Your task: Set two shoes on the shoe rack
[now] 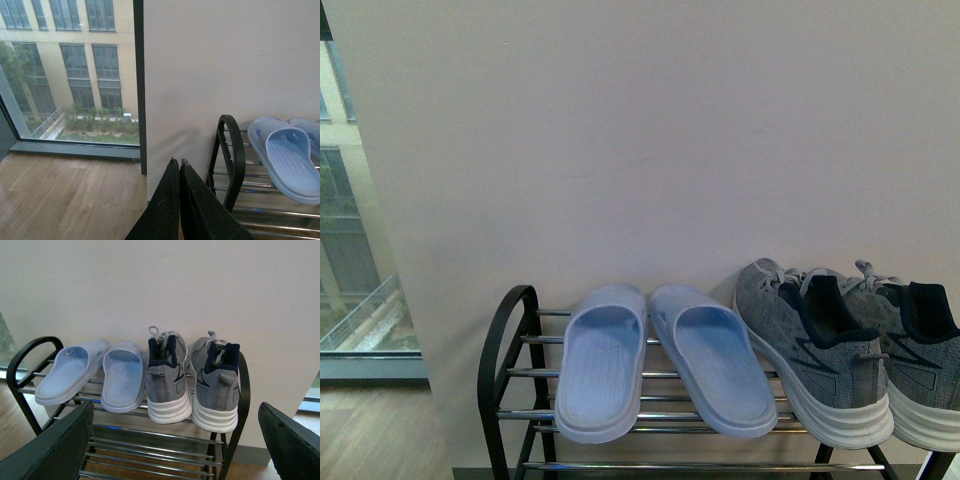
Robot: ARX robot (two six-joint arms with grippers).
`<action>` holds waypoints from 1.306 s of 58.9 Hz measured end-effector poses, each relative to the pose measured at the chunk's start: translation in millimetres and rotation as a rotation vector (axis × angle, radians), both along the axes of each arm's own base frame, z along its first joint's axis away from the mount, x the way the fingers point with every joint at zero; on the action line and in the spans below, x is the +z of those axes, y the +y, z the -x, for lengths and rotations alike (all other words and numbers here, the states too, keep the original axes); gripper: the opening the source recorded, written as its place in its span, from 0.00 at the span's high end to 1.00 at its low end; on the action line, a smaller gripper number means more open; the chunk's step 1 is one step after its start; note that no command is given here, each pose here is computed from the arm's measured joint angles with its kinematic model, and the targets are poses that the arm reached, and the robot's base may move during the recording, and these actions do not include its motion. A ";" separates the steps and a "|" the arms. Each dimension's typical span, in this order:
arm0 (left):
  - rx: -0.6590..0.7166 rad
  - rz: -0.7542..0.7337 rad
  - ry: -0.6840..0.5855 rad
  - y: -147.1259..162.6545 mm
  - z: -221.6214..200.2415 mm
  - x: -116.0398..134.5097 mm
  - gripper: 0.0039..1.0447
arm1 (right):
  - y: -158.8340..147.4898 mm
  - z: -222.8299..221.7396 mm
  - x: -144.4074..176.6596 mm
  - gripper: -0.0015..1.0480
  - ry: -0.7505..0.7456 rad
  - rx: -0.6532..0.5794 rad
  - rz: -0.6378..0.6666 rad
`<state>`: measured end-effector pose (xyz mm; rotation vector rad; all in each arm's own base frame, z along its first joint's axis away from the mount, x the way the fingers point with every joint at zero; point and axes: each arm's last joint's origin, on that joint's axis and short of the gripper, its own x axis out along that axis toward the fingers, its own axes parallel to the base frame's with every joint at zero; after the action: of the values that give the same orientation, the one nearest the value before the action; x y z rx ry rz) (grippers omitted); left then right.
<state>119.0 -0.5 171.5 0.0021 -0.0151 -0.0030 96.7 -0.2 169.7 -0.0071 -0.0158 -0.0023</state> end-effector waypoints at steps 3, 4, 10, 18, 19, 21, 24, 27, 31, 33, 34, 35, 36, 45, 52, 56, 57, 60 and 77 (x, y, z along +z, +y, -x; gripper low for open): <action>0.000 0.000 0.000 0.0 1.8 0.0 0.99 | 0.0 0.0 0.0 0.09 0.000 0.000 0.000; 0.000 0.000 0.000 0.0 2.3 0.1 0.99 | 0.0 0.0 0.0 0.09 0.000 0.000 0.000; 0.000 0.000 0.001 0.0 5.4 -0.1 0.99 | 0.0 0.0 0.0 0.09 0.000 0.000 0.000; 0.000 0.000 -0.002 0.0 9.0 -0.1 0.99 | 0.0 0.0 0.0 0.09 0.000 0.000 0.000; 0.000 0.000 -0.001 0.0 9.2 -0.2 0.99 | 0.0 0.0 0.0 0.09 0.000 0.000 0.000; 0.000 0.000 0.000 0.0 9.8 -0.3 0.99 | 0.0 0.0 0.0 0.09 0.000 0.000 0.000; 0.000 0.000 0.000 0.0 10.9 -0.6 0.99 | 0.0 0.0 0.0 0.09 0.000 0.000 0.000; 0.000 0.000 0.033 0.1 16.9 -4.8 0.99 | 0.0 0.0 0.0 0.09 0.000 0.000 0.000; -0.001 0.000 0.014 0.1 20.9 -4.0 0.99 | 0.0 0.0 0.0 0.09 0.000 0.000 0.000; 0.000 0.000 0.014 0.1 21.0 -4.0 0.99 | 0.0 0.0 0.0 0.09 0.000 0.000 0.000; 0.000 0.000 0.018 0.1 21.0 -4.3 0.99 | 0.0 0.0 0.0 0.09 0.000 0.000 0.000; 0.000 0.000 0.019 0.1 21.0 -4.5 0.99 | 0.0 0.0 0.0 0.09 0.000 0.001 0.000; 0.000 0.000 0.019 0.1 21.1 -4.5 0.99 | 0.0 0.0 0.0 0.09 0.000 0.001 0.000; 0.000 0.000 0.018 0.1 21.1 -4.4 0.99 | 0.0 0.0 0.0 0.09 0.000 0.000 0.000; 0.000 0.000 0.018 0.2 21.1 -4.4 0.85 | 0.0 0.0 0.0 0.09 0.000 0.000 0.000; 0.000 0.000 0.018 0.2 21.1 -4.4 0.75 | 0.0 0.0 0.0 0.09 0.000 0.000 0.000; 0.000 0.000 0.018 0.2 21.1 -4.4 0.71 | 0.0 0.0 0.0 0.09 0.000 0.000 0.000; 0.000 0.000 0.018 0.2 21.1 -4.4 0.61 | 0.0 0.0 0.0 0.09 0.000 0.000 0.000; 0.000 0.000 0.017 0.2 21.1 -4.3 0.15 | 0.0 0.0 0.0 0.09 0.000 0.000 0.000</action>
<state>97.8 -0.3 167.1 0.0017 0.0021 -0.0027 96.7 -0.2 169.7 -0.0071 -0.0158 -0.0020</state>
